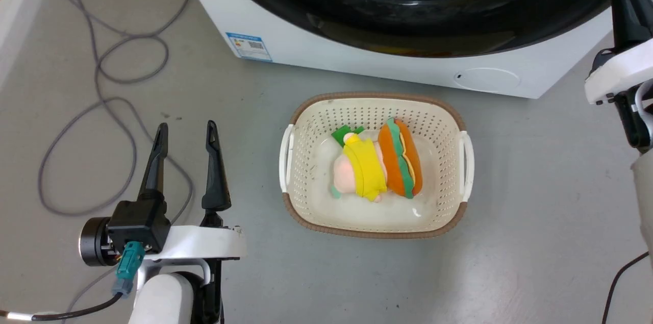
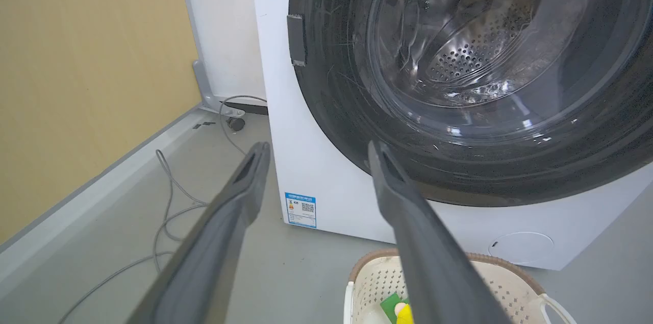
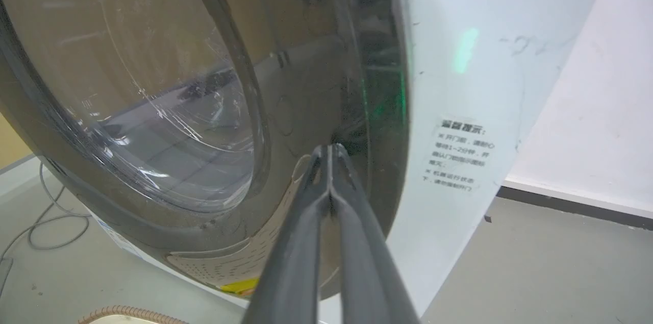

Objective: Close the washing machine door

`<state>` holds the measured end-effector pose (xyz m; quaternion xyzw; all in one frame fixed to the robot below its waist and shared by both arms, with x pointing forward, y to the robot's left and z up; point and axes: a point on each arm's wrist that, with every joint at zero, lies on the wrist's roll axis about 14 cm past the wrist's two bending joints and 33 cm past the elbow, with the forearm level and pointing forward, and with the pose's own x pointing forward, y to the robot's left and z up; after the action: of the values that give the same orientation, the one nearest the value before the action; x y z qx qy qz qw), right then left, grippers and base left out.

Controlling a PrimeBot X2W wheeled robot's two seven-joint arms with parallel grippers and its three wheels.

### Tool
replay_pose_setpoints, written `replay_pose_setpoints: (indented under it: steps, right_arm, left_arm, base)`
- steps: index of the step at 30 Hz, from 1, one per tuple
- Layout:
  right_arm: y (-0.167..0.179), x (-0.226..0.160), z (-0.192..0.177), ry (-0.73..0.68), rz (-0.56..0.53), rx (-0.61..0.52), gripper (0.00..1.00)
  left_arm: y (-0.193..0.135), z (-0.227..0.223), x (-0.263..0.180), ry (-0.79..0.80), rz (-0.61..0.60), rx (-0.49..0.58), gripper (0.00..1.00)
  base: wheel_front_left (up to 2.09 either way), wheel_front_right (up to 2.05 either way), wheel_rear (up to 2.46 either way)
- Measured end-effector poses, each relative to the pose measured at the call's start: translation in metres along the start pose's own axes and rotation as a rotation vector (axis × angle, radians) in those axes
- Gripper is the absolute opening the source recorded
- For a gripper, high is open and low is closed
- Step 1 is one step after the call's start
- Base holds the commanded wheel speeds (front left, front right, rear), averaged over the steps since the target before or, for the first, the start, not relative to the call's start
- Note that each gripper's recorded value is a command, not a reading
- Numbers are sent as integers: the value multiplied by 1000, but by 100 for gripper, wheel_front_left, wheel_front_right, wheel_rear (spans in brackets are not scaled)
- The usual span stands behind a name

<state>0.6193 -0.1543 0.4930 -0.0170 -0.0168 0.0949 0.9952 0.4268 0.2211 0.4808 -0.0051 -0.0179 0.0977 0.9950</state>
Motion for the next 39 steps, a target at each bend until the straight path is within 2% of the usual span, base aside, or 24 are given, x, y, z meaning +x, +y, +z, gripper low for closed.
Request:
replay_pose_setpoints:
  steps: [10,18,20,25,27,28,39]
  right_arm:
    - [-13,-28,46,-98,-46,-26,0]
    - [-31,-82,104,-248,-111,-103,0]
    - [-31,-97,110,-263,-118,-127,0]
    - [-30,-136,110,-266,-148,-104,0]
    - [-28,-151,104,-254,-157,-85,39]
    - [-26,-159,102,-248,-159,-81,100]
    - [-11,-227,64,-157,-187,11,100]
  left_arm:
    - [-7,17,-3,-46,-21,-6,100]
    - [-12,33,-15,-82,-45,-10,100]
    - [-13,37,-19,-90,-51,-9,100]
    - [-22,42,-29,-100,-84,-13,100]
    - [-24,43,-34,-101,-94,-13,100]
    - [-25,44,-36,-102,-98,-14,100]
    - [-35,48,-61,-105,-147,-20,100]
  base:
    - [0,0,0]
    - [0,0,0]
    - [0,0,0]
    - [0,0,0]
    - [0,0,0]
    - [0,0,0]
    - [0,0,0]
